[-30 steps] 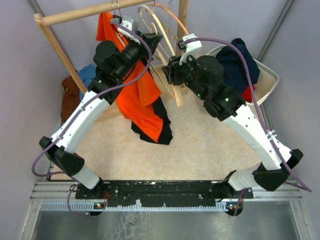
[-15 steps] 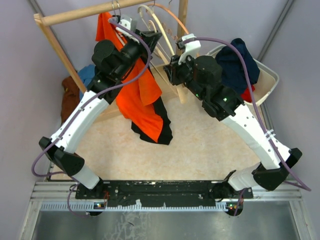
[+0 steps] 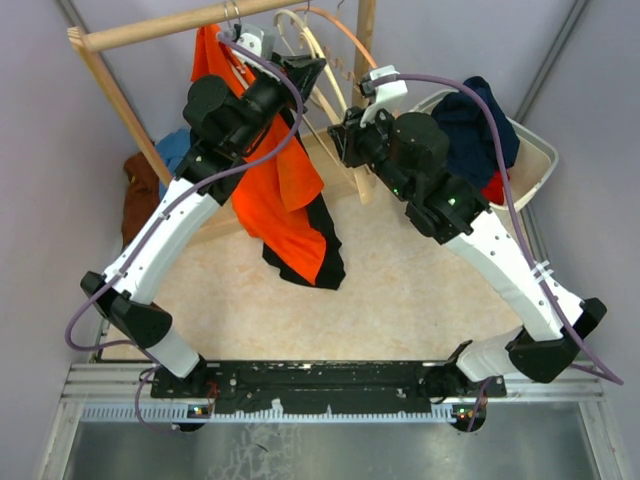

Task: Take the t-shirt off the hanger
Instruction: Place the hanger on the clothesline.

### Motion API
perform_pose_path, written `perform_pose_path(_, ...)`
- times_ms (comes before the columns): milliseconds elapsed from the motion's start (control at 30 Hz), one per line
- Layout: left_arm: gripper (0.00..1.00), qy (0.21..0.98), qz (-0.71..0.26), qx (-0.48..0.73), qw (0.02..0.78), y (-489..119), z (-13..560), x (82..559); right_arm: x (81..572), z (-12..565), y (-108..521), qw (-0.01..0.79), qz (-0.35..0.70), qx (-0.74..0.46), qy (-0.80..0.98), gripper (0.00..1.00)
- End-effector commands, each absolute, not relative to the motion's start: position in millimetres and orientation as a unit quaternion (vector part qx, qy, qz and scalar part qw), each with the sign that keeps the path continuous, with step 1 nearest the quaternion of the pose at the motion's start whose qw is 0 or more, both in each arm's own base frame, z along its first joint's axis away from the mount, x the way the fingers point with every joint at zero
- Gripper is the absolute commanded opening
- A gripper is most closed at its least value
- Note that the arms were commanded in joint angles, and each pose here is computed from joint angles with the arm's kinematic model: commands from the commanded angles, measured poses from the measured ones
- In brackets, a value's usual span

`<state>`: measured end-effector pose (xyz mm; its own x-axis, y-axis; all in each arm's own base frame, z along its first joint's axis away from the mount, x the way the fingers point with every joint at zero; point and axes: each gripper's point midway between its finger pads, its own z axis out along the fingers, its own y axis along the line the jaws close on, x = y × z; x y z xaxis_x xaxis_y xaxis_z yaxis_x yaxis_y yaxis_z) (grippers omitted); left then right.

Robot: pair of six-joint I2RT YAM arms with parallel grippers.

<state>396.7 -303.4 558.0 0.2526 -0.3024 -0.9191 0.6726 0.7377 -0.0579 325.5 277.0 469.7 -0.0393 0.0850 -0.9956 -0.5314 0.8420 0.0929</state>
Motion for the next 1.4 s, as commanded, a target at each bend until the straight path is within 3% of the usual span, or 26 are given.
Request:
perform_pose_path(0, 0.09, 0.510, -0.321, 0.171, 0.780, -301.4, 574.9, 393.3, 313.6, 511.4, 265.5, 0.717, 0.253, -0.135, 0.636, 0.00)
perform_pose_path(100, 0.17, 0.511, -0.320, 0.171, 0.779, -299.9, 575.9, 391.6, 314.2, 514.8, 264.2, 0.722, 0.255, -0.128, 0.630, 0.00)
perform_pose_path(367, 0.51, 0.519, -0.304, 0.172, 0.780, -289.4, 580.7, 384.9, 321.1, 530.6, 264.6, 0.743, 0.256, -0.109, 0.609, 0.00)
perform_pose_path(567, 0.66, 0.519, -0.287, 0.165, 0.788, -269.2, 590.8, 366.9, 333.3, 543.9, 273.2, 0.754, 0.250, -0.106, 0.599, 0.00)
perform_pose_path(1367, 0.82, 0.530, -0.178, 0.027, 0.829, -141.9, 593.0, 296.8, 403.2, 553.6, 326.7, 0.765, 0.201, -0.129, 0.598, 0.00)
